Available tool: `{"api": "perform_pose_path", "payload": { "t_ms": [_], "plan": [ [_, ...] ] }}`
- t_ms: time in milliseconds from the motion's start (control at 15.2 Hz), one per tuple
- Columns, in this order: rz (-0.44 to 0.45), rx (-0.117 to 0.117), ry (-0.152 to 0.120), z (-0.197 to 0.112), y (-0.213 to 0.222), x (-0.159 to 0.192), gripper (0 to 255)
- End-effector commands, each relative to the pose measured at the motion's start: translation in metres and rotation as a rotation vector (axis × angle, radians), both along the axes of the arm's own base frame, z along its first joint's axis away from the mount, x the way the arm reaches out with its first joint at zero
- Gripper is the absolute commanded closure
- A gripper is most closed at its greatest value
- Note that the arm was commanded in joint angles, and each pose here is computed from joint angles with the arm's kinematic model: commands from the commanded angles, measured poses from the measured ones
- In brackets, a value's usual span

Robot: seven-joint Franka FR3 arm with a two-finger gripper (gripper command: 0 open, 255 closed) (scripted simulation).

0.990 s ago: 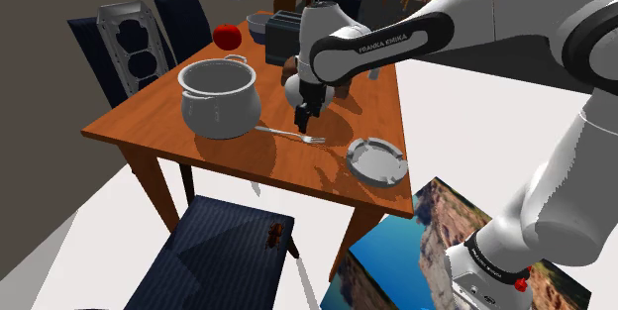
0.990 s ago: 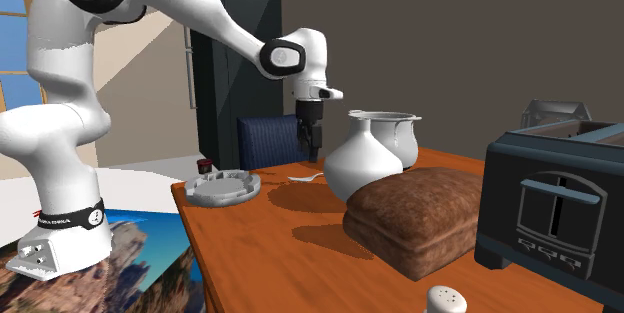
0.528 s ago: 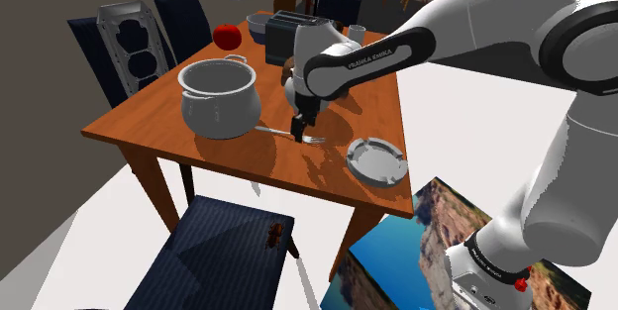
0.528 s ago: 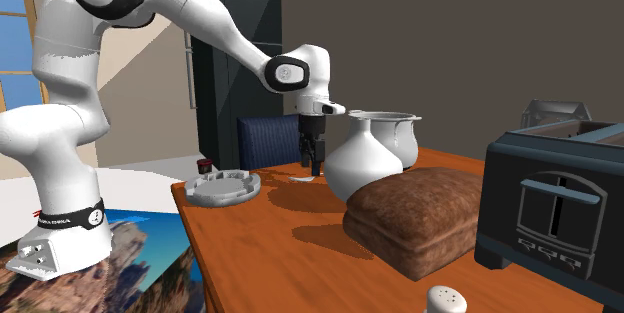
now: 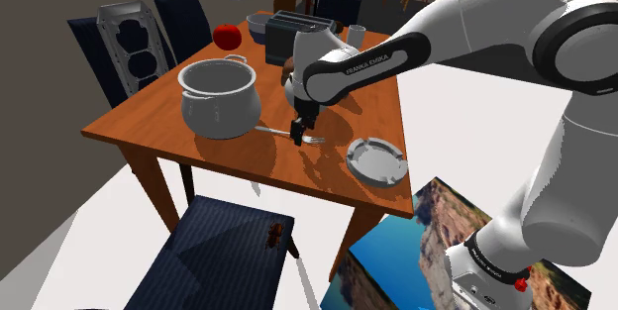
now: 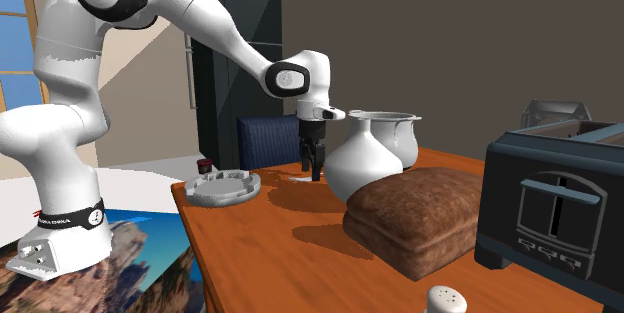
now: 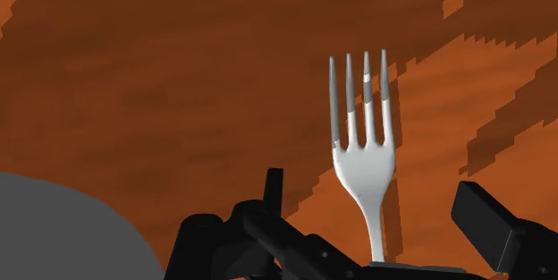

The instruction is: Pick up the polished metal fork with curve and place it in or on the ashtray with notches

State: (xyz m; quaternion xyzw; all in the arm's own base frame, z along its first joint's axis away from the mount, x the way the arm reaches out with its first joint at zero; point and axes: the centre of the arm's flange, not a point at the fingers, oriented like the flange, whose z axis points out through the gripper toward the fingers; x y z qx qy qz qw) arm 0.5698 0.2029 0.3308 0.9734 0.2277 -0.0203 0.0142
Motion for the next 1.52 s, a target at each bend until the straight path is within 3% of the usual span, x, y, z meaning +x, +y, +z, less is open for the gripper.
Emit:
{"api": "perform_pose_path", "payload": {
  "t_ms": [0,66,660,1452],
  "plan": [
    [0.0,0.0,0.0,0.0,0.0,0.0,0],
    [0.0,0.0,0.0,0.0,0.0,0.0,255],
    [0.0,0.0,0.0,0.0,0.0,0.0,255],
    [0.0,0.0,0.0,0.063,0.0,0.0,255]
  ]
}}
